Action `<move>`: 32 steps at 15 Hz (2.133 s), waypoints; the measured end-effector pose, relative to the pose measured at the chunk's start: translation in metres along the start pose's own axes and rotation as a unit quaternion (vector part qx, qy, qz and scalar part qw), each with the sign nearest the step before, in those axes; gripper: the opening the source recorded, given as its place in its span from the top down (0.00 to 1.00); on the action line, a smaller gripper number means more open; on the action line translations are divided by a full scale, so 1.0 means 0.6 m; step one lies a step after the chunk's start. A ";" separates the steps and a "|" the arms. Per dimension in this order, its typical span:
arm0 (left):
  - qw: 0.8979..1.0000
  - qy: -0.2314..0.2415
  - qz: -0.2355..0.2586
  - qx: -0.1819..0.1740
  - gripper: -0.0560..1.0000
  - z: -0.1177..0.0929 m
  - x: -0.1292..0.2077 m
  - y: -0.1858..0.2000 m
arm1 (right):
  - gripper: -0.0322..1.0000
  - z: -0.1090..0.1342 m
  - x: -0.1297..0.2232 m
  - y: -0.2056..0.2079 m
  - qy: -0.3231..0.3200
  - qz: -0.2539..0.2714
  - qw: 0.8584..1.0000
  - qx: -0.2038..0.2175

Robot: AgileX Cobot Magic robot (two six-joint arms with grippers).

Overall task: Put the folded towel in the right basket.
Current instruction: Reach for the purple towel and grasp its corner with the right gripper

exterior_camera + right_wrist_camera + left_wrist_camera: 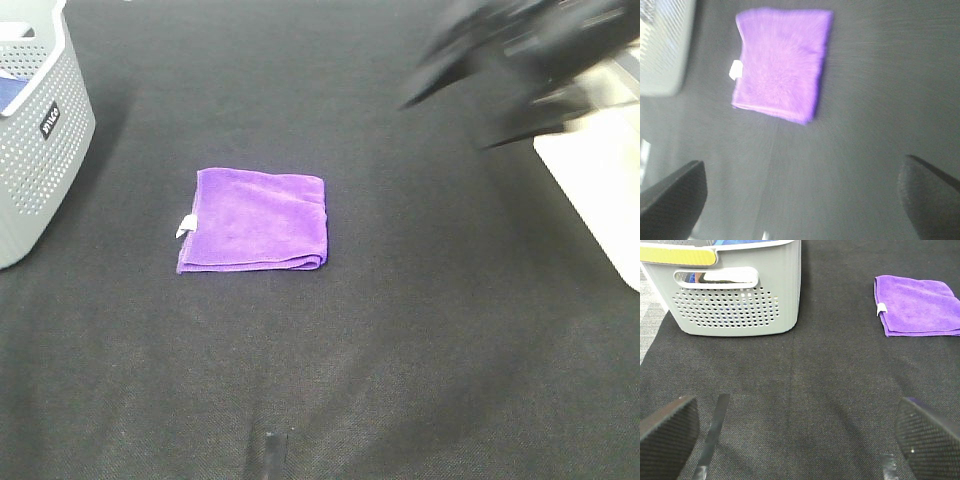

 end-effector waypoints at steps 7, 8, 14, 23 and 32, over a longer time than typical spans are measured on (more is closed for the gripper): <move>1.000 0.000 0.000 0.000 0.01 0.000 0.000 0.000 | 0.02 -0.035 -0.053 -0.238 0.000 0.079 0.994 -0.071; 1.000 0.000 0.000 0.000 0.01 0.000 0.000 0.000 | 0.02 -0.043 -0.049 -0.261 -0.006 0.091 0.993 -0.077; 1.000 0.000 0.000 0.000 0.01 0.000 0.000 0.000 | 0.03 -0.070 -0.031 -0.326 -0.038 0.113 0.989 -0.082; 1.000 0.000 0.000 0.000 0.01 0.000 0.000 0.000 | 0.10 0.042 -0.012 -0.407 -0.058 0.110 0.983 -0.134; 1.000 0.000 0.000 0.000 0.01 0.000 0.000 0.000 | 0.91 0.034 -0.006 -0.410 0.002 0.112 0.990 -0.081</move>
Point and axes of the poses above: a point on each arm's last joint axis where the gripper is mounted, y pointing back along that axis away from the gripper, z along the wrist's bending axis when the last joint is at zero, x = y × z, the point moved 7 cm from there along -y, pointing out along that axis toward the gripper, and after that the axes turned 14 degrees about y, right-handed, at the moved point
